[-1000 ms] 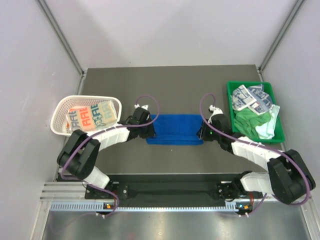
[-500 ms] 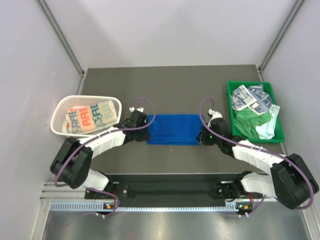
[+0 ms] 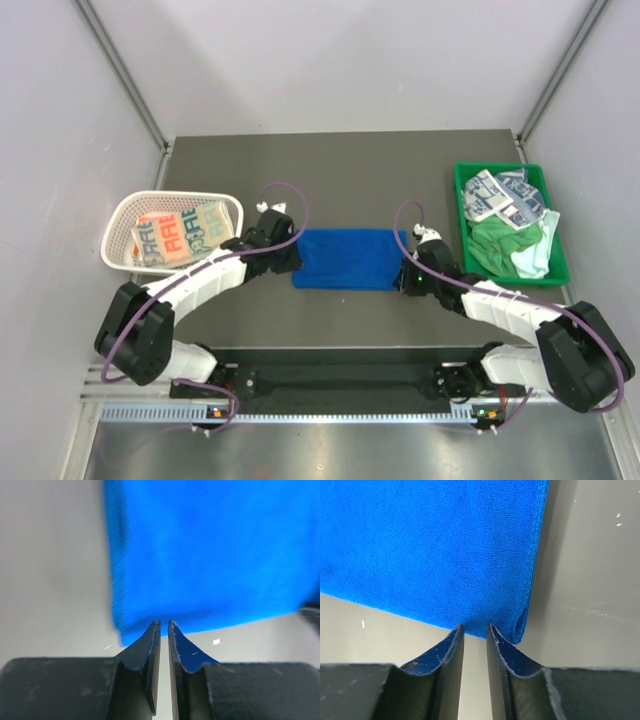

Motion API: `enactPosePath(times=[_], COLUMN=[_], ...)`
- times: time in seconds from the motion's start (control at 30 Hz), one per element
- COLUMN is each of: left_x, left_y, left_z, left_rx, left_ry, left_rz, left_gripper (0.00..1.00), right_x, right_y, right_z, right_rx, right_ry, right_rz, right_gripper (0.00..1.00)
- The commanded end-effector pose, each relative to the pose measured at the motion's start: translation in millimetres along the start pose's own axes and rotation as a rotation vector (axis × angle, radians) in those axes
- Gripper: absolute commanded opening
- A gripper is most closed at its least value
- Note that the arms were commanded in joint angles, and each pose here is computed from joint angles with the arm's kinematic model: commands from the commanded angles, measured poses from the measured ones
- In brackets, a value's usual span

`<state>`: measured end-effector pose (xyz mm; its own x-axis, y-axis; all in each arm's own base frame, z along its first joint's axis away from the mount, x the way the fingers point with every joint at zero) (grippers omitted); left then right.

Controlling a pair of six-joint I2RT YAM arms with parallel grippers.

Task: Fold and stack the towels
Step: Fold the towel

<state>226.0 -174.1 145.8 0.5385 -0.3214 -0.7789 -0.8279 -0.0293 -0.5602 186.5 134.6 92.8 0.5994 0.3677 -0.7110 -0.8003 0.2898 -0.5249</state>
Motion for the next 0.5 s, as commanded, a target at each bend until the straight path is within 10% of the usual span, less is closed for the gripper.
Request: enactPosePath(times=[0.0,0.47], left_x=[-1,38], left_y=[-26,29], left_z=[-21,18], left_rx=[-0.003,0.005], left_ry=[0.102,-0.124], left_rz=[-0.048,0.138], left_gripper=[0.17,0.24], right_x=[-2,-17], right_y=[1,-36], right_z=[5,29], right_rx=[-0.002,-0.022], right_ry=[-0.008,0.002], right_rz=[-0.003,-0.105], right_gripper=[0.24,0.27])
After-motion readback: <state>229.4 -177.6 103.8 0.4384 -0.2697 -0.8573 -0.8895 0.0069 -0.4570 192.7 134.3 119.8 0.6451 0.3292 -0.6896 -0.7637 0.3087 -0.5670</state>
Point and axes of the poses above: each gripper's point midway between its finger pads, its own x axis out along the fingers, its own z axis along the line the jaws close on, y = z × x, the point moved 9 cm from there along -x, back along the fingers, and after that the axes turned 11 degrees about x, right-handed, at the moved point
